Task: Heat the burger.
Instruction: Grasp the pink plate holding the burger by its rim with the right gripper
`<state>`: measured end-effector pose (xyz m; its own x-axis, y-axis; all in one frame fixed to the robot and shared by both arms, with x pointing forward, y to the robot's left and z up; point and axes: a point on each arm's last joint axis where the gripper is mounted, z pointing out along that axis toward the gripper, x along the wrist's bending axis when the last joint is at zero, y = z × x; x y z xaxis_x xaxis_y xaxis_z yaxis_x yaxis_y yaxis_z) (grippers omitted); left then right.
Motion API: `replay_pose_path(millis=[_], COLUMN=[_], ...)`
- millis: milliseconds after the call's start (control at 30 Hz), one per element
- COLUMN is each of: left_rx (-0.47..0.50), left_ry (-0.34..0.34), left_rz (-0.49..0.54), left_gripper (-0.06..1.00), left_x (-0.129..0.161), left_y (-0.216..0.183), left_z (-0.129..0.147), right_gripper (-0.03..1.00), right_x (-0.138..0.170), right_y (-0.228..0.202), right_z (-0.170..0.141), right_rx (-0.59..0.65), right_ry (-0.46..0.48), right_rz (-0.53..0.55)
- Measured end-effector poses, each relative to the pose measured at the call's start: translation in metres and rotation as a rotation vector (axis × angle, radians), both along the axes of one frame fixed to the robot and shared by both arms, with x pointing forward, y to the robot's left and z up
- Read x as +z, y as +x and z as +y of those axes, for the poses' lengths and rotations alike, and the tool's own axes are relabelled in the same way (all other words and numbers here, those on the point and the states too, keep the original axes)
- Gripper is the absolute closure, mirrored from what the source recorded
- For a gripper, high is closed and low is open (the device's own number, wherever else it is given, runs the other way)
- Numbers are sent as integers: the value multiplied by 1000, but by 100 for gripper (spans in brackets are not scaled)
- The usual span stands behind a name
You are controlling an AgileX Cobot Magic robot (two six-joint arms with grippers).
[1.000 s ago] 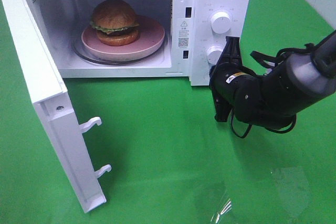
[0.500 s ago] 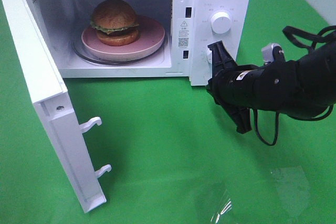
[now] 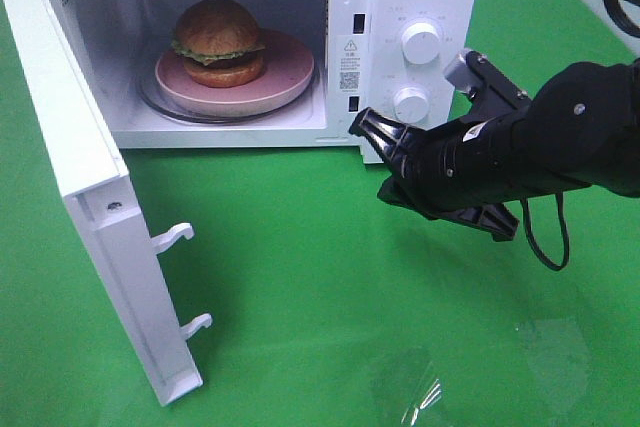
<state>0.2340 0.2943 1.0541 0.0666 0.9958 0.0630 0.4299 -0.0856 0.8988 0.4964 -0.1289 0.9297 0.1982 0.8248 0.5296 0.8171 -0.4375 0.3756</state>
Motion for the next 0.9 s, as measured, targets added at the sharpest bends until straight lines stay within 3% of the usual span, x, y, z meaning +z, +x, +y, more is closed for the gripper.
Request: replay_pose_path(millis=[67,167,367,433,533,667,767,900], left_rx=[0,0,0,0,0,0,0,0], left_ry=[0,0,0,0,0,0,0,0], left_rz=[0,0,0,0,0,0,0,0], left_gripper=[-3,-3,-3,-3,-3,-3,-3,-3], left_x=[0,0,0,0,0,0,0,0], left_y=[0,0,0,0,0,0,0,0], left_z=[0,0,0,0,0,0,0,0], right_gripper=[96,96,95,95,95,95,95,95], right_x=[2,2,9,17,19,36,39,53], right_y=[-8,-11,-22,-25,-25,-19,-18,-14], right_z=[0,0,-2,-4,-3,-4,-4,-6], right_rx=[138,171,355,495,538,779,818,1109], right_ry=[-67,-82,-179,-270,-299,-474,-502,-664], right_rz=[24,37,44,55,59,61,62,14])
